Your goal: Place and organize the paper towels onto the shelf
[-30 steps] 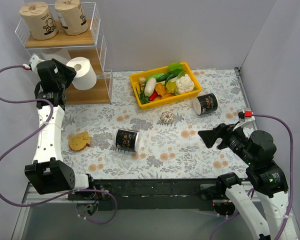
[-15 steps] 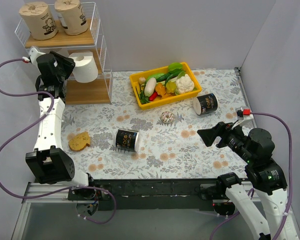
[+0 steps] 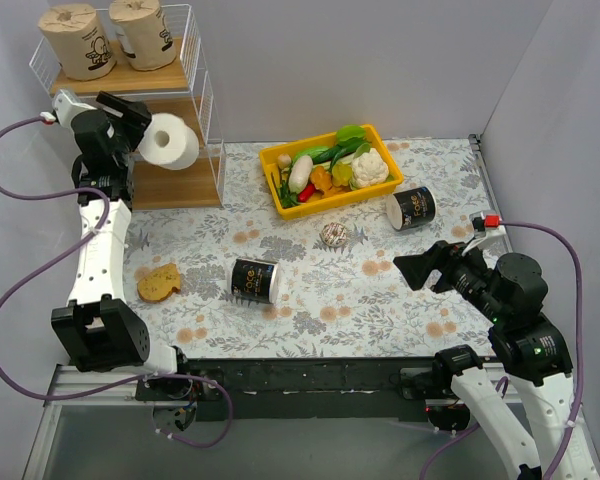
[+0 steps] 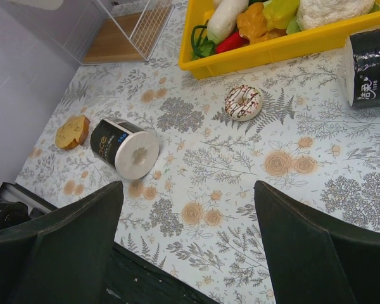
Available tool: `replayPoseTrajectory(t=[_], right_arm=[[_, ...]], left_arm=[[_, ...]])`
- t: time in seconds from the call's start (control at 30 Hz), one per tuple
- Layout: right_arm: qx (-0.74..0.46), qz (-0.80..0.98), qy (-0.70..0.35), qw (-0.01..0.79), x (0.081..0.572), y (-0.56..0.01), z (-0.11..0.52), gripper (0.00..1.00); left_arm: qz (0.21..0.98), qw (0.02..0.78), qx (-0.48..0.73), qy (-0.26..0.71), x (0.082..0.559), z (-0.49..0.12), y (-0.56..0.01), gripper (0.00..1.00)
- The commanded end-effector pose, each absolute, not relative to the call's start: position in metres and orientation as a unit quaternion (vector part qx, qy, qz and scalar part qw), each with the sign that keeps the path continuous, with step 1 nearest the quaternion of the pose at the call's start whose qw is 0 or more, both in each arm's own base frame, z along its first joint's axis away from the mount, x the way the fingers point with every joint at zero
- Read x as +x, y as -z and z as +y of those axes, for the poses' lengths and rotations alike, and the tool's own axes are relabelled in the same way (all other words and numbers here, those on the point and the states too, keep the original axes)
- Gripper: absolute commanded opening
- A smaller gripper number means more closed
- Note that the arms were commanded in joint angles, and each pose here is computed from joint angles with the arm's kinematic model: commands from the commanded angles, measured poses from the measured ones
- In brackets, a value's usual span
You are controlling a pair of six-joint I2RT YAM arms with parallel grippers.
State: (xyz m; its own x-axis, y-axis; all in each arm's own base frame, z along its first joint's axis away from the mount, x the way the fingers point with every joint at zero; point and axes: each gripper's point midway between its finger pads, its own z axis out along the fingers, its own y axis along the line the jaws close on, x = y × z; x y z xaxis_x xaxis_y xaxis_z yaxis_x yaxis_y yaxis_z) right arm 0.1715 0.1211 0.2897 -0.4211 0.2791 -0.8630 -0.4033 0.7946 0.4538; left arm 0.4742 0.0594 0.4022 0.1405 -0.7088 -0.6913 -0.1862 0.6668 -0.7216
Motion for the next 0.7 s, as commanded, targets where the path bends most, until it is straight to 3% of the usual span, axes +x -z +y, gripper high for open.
replayPoseTrajectory(t=[0.0, 0.13, 0.3, 0.4, 0.57, 0.67], right_arm=[[-0.044, 0.765, -0.320, 0.557, 0.176, -0.304, 0.122, 0.91], [-0.039, 0.766, -0.324, 0.554, 0.173, -0.303, 0.122, 0.91], [-0.041, 0.762, -0.330, 0.555, 0.168, -0.308, 0.122, 0.91], [-0.042, 0.764, -0.329, 0.553, 0.166, -0.308, 0.121, 0.91], [-0.044, 0.761, -0.338, 0.552, 0.163, -0.306, 0.124, 0.91], [-0.047, 0.764, -0.339, 0.548, 0.162, -0.305, 0.124, 0.91]], left_arm=[[0.620, 0.688, -0.335, 0.175, 0.441, 0.059, -0.431, 0.65], [0.687, 0.622, -0.342, 0.157, 0.407, 0.048, -0.379, 0.67], [0.695, 0.596, -0.366, 0.165, 0.358, 0.038, -0.330, 0.71], [0.720, 0.526, -0.417, 0.179, 0.335, 0.028, -0.279, 0.74], [0.745, 0.451, -0.471, 0.141, 0.306, 0.031, -0.220, 0.75], [0.739, 0.451, -0.489, 0.100, 0.292, 0.044, -0.214, 0.76]])
